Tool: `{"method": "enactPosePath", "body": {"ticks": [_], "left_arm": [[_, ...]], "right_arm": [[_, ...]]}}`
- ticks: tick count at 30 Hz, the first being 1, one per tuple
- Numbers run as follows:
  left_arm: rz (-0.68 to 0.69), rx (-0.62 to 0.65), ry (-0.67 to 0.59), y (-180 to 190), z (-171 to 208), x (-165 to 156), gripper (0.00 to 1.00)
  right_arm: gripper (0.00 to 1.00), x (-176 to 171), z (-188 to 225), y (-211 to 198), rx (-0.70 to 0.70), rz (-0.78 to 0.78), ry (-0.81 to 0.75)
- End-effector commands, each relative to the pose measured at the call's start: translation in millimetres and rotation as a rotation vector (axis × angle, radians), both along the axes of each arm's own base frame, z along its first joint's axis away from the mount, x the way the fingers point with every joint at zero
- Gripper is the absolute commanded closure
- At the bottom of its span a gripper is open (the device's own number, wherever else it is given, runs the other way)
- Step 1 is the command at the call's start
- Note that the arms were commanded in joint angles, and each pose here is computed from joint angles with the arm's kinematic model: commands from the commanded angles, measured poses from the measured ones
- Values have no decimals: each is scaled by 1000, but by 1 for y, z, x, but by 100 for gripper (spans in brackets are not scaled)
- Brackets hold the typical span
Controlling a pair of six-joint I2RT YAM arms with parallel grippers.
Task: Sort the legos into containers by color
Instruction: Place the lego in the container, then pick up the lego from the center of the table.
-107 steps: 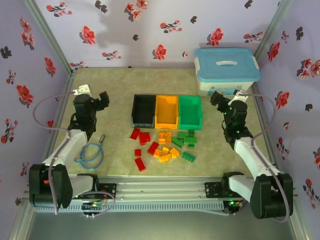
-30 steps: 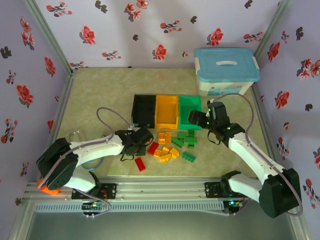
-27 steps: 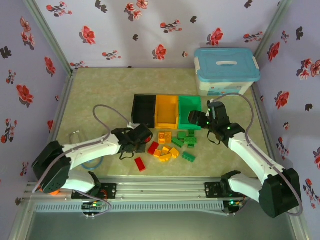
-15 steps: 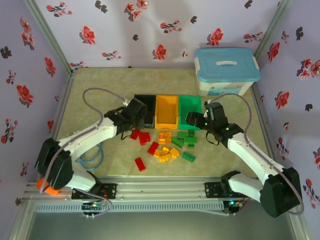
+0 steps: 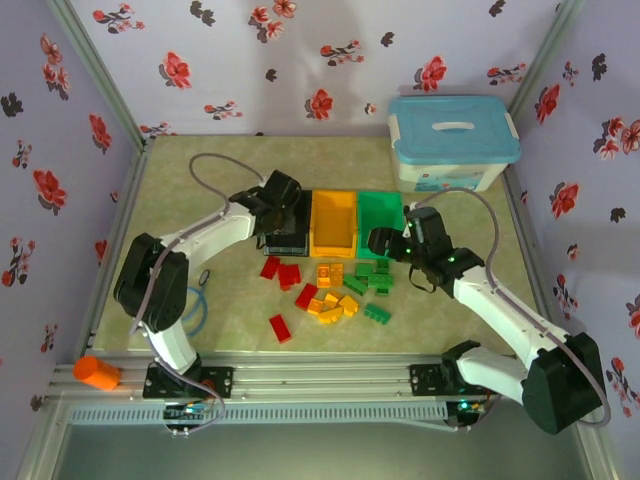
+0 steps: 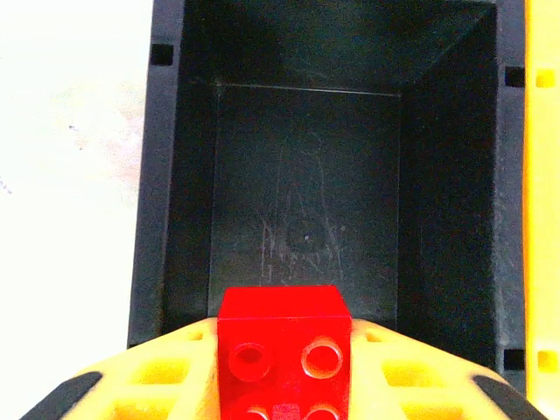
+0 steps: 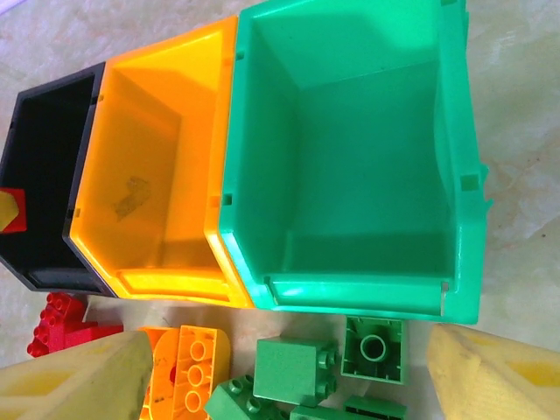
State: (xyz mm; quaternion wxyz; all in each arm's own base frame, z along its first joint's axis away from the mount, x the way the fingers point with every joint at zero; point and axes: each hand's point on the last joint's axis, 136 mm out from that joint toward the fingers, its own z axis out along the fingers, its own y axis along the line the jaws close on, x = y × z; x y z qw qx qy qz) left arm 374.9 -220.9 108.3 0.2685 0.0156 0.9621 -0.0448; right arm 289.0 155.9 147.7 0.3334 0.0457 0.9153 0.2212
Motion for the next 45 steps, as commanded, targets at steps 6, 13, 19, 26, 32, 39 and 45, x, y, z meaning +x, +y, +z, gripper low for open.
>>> {"method": "enactPosePath", "body": {"ticks": [6,13,19,26,32,39,45], "left_arm": [[-31,-21,-41,-8,25,13,23],[-33,-72,-96,-5,45,-5,23],[-40,-84,-87,1,37,-31,22],[-11,-88,-54,14,15,-55,22],[19,-91,-39,27,4,-71,22],[48,-104,-49,42,0,-87,22],[70,-94,-45,53,-9,-97,22]], "right_arm": [[18,-20,-29,-9,-103,-5,111],[17,-41,-58,-21,-219,-25,231],[1,-55,-74,-20,-247,-10,289],[1,-60,-85,-11,-254,-1,331],[12,-61,-97,-7,-289,9,360],[27,-56,-100,-1,-300,21,365],[44,-49,-99,1,-311,21,350]]}}
